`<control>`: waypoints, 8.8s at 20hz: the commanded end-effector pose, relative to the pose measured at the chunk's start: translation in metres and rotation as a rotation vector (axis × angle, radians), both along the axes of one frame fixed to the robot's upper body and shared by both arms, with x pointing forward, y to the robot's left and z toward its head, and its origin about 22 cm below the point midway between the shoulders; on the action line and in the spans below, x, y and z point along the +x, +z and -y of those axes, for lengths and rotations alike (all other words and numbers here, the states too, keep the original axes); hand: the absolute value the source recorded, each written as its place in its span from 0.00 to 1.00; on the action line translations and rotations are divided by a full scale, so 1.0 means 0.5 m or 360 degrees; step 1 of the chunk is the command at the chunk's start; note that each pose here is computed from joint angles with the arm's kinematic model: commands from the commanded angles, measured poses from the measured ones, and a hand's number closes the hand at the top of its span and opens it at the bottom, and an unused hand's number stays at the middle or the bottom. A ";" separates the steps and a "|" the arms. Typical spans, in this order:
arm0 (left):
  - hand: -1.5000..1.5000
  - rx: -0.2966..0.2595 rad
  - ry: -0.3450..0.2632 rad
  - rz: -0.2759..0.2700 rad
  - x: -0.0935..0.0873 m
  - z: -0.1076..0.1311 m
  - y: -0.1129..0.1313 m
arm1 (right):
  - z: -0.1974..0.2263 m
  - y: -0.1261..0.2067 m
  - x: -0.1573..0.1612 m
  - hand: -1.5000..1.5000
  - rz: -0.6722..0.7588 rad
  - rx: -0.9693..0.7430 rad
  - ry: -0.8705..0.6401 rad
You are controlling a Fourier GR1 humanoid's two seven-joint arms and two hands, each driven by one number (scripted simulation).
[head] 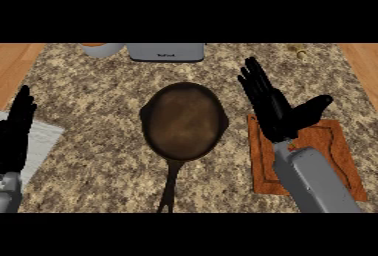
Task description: Pick the bell pepper from the cutting board and place it in the pan
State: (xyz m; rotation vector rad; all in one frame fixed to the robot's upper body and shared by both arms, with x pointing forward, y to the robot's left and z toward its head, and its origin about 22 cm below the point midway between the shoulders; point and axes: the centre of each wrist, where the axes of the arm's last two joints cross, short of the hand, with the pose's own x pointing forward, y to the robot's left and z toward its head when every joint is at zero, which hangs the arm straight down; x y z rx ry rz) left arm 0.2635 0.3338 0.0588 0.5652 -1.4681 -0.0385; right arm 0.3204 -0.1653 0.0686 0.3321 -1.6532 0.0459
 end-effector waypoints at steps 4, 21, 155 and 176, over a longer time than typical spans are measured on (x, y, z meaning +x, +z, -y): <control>0.50 0.0009 0.0054 -0.0252 -0.015 -0.029 -0.047 | 0.087 0.036 -0.021 0.00 0.0374 -0.0384 0.0280; 0.50 -0.0062 -0.0006 -0.0444 -0.010 -0.022 -0.070 | 0.355 -0.008 -0.208 0.00 0.0814 -0.1051 -0.0494; 0.50 -0.0060 -0.0196 -0.0385 0.092 0.029 -0.044 | -0.146 -0.115 0.172 1.00 0.0537 -0.1593 0.0358; 0.50 -0.0014 -0.0237 -0.0379 0.098 0.035 -0.067 | -0.139 -0.127 0.168 0.00 0.0412 -0.0905 0.0205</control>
